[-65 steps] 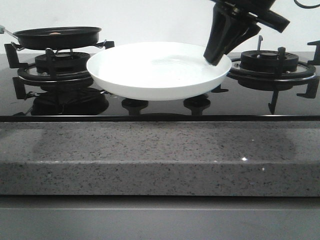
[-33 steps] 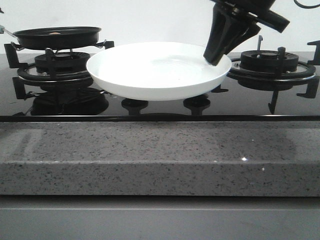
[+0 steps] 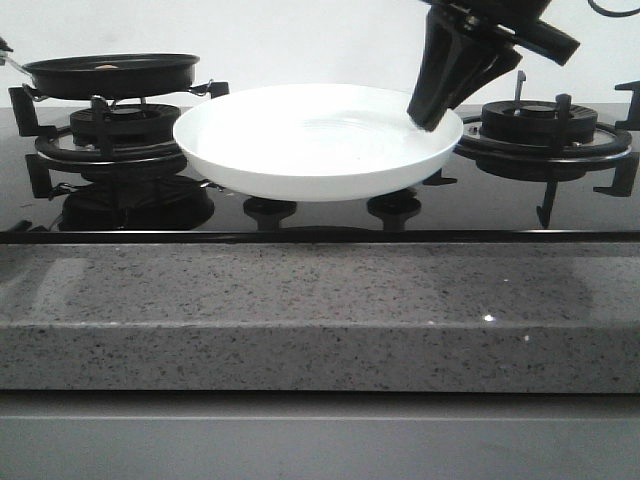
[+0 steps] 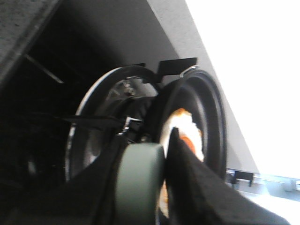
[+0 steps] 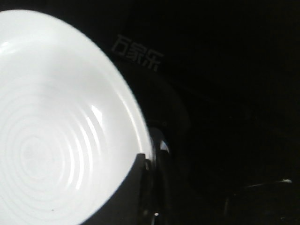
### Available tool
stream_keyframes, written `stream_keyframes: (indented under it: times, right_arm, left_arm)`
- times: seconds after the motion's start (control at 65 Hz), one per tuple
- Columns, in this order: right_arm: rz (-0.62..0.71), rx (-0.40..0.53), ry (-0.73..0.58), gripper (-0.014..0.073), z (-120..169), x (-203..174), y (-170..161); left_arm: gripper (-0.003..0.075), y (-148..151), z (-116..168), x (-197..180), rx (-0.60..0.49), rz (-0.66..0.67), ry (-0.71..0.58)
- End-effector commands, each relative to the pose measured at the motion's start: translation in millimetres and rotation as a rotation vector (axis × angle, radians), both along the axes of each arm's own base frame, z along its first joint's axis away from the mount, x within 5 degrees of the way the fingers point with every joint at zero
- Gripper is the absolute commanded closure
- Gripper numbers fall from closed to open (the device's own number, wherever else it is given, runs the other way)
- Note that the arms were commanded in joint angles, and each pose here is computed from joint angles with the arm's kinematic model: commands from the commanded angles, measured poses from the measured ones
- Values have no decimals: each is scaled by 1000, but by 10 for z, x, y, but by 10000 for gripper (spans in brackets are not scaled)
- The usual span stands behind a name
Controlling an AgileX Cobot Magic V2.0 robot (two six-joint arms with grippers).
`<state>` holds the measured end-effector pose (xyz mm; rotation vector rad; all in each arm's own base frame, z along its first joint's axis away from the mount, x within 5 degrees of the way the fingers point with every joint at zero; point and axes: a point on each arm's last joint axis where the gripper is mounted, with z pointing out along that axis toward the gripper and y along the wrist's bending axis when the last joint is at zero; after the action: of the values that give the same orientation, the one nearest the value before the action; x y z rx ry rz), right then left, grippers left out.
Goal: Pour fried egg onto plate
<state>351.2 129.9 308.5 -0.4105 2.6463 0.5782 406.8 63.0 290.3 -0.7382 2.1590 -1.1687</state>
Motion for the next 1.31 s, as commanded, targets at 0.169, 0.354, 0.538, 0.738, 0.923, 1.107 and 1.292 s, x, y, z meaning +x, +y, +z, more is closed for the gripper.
stream_keyframes:
  times: [0.169, 0.354, 0.538, 0.738, 0.923, 1.107, 1.292]
  right_arm:
    - [-7, 57, -97, 662, 304, -73, -6]
    - [-7, 57, -97, 662, 304, -73, -6]
    - [-7, 57, -97, 662, 304, -73, -6]
    - [-7, 57, -97, 662, 304, -73, -6]
    - [-7, 57, -97, 662, 304, -73, -6]
    - [-7, 57, -97, 662, 304, -73, -6]
    - [-7, 57, -97, 662, 304, -73, -6]
  left_arm:
    - [739, -83, 337, -71, -54, -31, -92]
    - [739, -170, 589, -123, -238, -61, -188]
    - [739, -234, 846, -268, -230, -91, -270]
    - [739, -334, 1096, -536, -55, -149, -330]
    - [739, -563, 1312, -776, 139, -176, -394]
    - [739, -912, 1510, -1003, 323, -233, -484]
    - [739, -1245, 1652, -1216, 467, -298, -581]
